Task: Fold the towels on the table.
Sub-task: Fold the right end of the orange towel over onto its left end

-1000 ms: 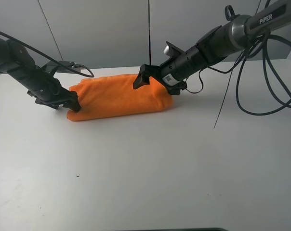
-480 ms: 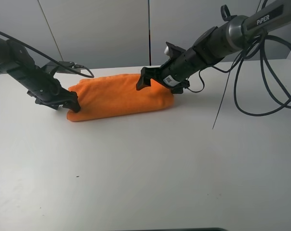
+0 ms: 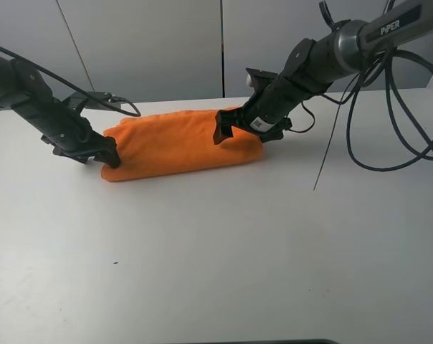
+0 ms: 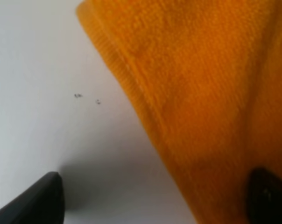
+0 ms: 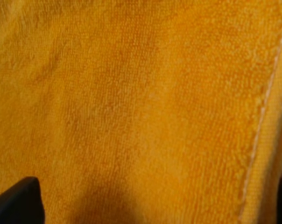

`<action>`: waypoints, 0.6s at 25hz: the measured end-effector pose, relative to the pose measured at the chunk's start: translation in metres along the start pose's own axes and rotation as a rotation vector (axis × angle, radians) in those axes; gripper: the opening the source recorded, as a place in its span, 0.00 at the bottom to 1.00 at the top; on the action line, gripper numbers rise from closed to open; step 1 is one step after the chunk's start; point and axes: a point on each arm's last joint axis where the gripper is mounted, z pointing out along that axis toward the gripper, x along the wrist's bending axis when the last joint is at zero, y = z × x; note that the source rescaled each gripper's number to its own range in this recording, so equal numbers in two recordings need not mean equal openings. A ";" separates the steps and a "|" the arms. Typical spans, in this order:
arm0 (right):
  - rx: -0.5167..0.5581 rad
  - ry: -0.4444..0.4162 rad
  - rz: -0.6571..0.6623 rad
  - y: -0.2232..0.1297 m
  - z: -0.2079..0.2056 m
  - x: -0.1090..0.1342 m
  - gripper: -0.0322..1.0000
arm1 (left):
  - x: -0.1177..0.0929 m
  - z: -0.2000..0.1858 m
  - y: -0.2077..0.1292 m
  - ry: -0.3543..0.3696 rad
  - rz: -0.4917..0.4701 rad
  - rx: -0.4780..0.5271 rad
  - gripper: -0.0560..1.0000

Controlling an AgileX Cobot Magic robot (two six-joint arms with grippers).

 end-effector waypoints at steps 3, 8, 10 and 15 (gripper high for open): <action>-0.008 0.012 0.028 0.001 0.000 0.001 1.00 | 0.000 0.000 0.000 0.001 0.002 0.000 0.99; -0.032 0.061 0.050 0.003 0.000 0.005 1.00 | 0.000 0.000 0.000 0.001 0.004 0.002 0.99; -0.036 0.076 0.047 0.003 0.001 0.009 1.00 | 0.000 0.000 0.000 0.002 0.005 0.003 0.99; -0.036 0.089 0.017 0.000 0.006 0.018 1.00 | 0.000 0.000 -0.001 0.000 0.007 0.010 0.99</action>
